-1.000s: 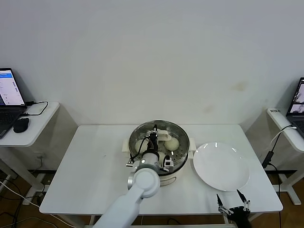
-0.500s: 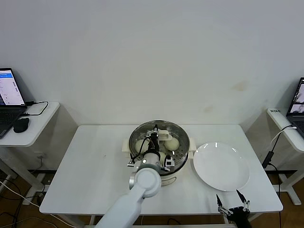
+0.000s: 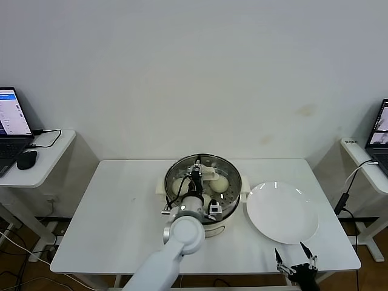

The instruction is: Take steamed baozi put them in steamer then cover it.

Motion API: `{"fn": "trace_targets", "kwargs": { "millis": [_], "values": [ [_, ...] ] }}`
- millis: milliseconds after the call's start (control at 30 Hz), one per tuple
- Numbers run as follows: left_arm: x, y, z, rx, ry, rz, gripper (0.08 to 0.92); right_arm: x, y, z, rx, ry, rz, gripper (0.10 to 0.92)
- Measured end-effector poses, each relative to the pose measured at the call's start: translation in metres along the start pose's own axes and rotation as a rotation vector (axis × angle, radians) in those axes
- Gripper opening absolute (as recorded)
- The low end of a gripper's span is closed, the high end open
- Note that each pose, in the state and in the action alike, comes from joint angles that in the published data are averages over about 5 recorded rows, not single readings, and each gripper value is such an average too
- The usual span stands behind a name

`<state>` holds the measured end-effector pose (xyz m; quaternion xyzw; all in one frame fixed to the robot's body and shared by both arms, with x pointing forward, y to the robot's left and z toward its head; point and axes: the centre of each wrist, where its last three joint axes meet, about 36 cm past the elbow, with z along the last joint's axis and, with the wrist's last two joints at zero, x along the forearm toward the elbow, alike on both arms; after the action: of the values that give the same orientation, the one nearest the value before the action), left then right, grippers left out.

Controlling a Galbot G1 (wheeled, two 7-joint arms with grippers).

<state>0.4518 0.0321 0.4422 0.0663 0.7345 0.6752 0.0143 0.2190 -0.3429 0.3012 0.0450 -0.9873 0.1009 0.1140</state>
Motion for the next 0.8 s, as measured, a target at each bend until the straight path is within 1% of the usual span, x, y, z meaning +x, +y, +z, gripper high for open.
{"fn": "trace_targets", "kwargs": {
  "millis": [233, 433, 500, 600, 700, 800],
  "values": [
    [0.015, 0.006, 0.008, 0.04, -0.011, -0.023, 0.601, 0.001, 0.0, 0.001, 0.002, 0.001, -0.002, 0.823],
    [0.041, 0.009, 0.023, 0.118, -0.039, -0.039, 0.769, 0.002, -0.001, 0.0, 0.004, 0.006, -0.005, 0.823],
    [0.053, 0.011, 0.03, 0.164, -0.051, -0.037, 0.804, 0.002, -0.002, 0.0, 0.006, 0.007, -0.008, 0.823],
    [0.071, 0.013, 0.045, 0.258, -0.076, -0.031, 0.82, 0.001, -0.001, -0.001, 0.007, 0.006, -0.013, 0.823],
    [0.09, 0.016, 0.063, 0.389, -0.118, -0.024, 0.822, 0.001, 0.0, -0.001, 0.008, 0.005, -0.019, 0.823],
    [0.108, 0.012, 0.082, 0.56, -0.168, -0.021, 0.823, 0.002, 0.001, -0.002, 0.01, 0.001, -0.025, 0.823]
  ]
}}
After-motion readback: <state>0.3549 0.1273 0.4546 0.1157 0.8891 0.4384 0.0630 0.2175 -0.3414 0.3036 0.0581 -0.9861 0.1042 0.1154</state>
